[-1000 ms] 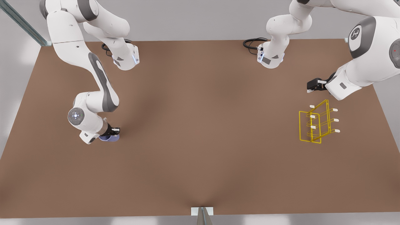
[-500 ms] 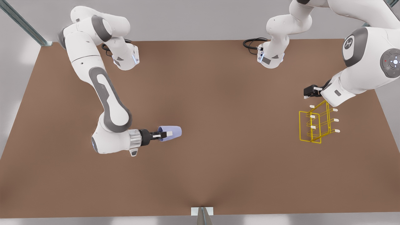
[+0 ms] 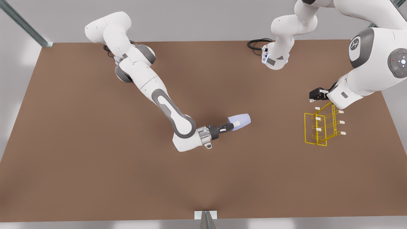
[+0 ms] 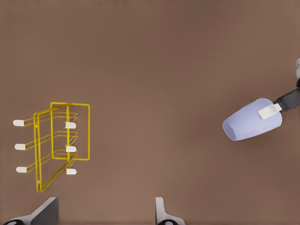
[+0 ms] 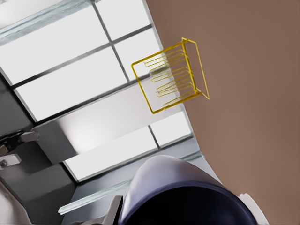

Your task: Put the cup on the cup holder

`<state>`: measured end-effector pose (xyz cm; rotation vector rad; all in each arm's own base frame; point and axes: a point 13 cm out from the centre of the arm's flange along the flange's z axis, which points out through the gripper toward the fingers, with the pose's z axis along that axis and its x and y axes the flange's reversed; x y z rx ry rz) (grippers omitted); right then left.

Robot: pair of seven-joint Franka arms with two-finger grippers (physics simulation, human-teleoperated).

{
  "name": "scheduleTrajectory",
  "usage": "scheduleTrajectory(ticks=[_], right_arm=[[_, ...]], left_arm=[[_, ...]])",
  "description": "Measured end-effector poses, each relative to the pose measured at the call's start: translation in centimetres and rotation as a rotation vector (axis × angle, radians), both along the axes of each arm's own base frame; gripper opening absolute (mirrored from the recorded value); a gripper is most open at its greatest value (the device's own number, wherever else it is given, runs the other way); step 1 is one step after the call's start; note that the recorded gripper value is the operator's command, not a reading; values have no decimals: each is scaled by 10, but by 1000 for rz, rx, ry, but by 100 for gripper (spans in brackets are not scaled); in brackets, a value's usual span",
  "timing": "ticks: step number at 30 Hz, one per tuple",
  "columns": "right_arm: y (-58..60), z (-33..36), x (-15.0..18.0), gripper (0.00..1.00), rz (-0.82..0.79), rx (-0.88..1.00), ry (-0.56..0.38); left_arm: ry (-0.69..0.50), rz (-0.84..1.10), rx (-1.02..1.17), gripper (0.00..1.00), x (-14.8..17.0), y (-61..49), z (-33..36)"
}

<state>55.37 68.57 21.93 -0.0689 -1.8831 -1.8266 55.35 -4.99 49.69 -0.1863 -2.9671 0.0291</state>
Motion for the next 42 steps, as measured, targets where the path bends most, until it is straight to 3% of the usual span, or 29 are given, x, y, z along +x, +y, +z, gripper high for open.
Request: scheduleTrajectory(ticks=[10,29,34,35,36,40,42], right_arm=[[28,-50,-21,21,-50,-23,-108],[21,-112,-17,21,-90,-70,-323],[21,-121,-19,60,-90,-77,-354],[21,-121,-19,71,-91,-78,-359],[21,-122,-18,100,-91,-79,-364],[15,-128,-13,100,-95,-95,-389],[-6,-132,9,100,-105,-125,-426]], left_arm=[[-2,-1,0,100,0,0,0],[9,-1,-6,100,8,0,-13],[12,-1,-7,100,10,0,-17],[12,-1,-7,100,10,0,-17],[12,-1,-7,100,11,0,-17],[11,-1,-9,100,11,0,-17],[7,-2,-10,100,12,-1,-17]])
